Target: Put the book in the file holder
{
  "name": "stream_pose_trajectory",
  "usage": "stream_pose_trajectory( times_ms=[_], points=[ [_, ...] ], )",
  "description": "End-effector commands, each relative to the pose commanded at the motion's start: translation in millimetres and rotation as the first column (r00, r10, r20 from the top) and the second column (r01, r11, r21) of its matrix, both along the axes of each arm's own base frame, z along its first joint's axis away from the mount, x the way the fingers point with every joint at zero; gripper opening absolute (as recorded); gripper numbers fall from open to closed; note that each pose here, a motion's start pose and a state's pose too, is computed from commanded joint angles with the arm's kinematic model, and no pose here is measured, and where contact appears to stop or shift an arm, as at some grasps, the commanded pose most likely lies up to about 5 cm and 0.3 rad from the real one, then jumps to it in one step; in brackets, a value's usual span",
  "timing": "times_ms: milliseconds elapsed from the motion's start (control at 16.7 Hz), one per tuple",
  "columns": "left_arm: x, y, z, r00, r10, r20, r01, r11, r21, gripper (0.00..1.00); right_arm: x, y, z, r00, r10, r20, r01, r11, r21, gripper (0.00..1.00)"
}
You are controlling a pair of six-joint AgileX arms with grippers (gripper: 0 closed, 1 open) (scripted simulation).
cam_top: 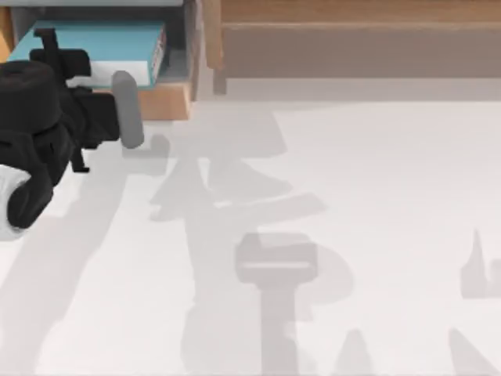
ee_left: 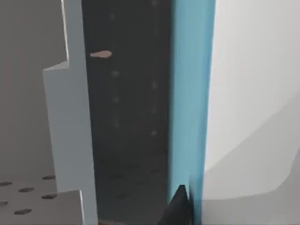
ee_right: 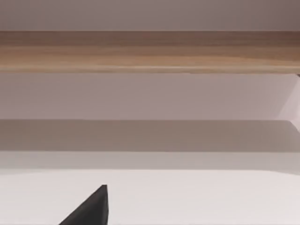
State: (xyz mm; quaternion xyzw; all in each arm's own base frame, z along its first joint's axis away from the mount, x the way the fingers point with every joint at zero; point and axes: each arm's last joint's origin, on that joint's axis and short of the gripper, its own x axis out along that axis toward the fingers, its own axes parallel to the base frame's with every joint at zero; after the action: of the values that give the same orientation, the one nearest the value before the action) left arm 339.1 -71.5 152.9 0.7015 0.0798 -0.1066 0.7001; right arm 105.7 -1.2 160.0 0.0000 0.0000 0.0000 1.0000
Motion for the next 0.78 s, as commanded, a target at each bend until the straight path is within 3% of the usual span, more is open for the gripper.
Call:
stream_pose_trajectory(
  times_ms=[780],
  points=[
    [13, 0, -2, 1.000, 0.001, -0.002, -0.001, 1.000, 0.001, 0.00, 0, 0, 0, 1.000, 0.000, 0.000, 0.000, 1.000, 0.000, 1.00]
  ],
)
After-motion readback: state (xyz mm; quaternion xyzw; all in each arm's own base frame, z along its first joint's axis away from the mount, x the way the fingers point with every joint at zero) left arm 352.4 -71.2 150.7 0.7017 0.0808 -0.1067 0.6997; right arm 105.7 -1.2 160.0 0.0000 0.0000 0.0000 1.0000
